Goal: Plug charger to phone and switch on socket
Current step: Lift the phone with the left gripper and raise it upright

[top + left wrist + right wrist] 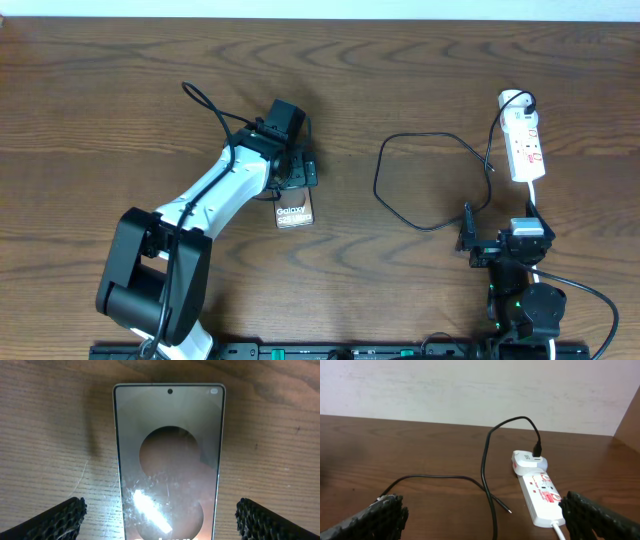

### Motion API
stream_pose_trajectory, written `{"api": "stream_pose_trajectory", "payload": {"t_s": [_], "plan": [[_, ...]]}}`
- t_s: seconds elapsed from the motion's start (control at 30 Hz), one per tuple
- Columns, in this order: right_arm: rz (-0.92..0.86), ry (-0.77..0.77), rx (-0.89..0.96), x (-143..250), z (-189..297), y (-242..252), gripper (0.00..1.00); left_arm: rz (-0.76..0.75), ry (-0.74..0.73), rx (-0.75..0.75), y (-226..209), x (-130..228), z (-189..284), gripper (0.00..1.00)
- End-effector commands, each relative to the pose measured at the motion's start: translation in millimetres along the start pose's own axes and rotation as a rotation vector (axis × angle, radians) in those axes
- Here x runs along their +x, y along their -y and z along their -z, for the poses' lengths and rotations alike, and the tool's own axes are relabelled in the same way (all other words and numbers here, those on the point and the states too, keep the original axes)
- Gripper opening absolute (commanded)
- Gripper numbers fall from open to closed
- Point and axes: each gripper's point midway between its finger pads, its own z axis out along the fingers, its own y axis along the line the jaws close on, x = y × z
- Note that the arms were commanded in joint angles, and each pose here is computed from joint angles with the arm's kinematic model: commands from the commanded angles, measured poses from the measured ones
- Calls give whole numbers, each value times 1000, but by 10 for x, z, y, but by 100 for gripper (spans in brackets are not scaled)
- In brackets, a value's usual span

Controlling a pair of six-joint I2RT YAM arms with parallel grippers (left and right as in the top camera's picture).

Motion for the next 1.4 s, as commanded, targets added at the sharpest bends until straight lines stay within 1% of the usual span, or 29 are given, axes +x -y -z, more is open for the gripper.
{"api": "stream_pose_trajectory", "payload": {"t_s": [0.0,0.37,0.67,0.87,1.07,1.37], "plan": [[-8,-1,-2,9,0,-8,99,21,-12,-10,-13,8,-62,98],[-8,-1,-2,9,0,-8,99,8,-109,-30,-7,204,-427,98],[-8,-1,-2,9,0,-8,99,-30,-117,-27,108,291,-451,98],[-8,-1,-2,9,0,-8,99,37,-117,-50,70,303,-451,98],[-8,-1,-2,9,0,-8,99,40,-119,-51,69,305,-468,99],[-8,-1,-2,9,0,-8,99,39,-191,-95,-24,470,-704,97]]}}
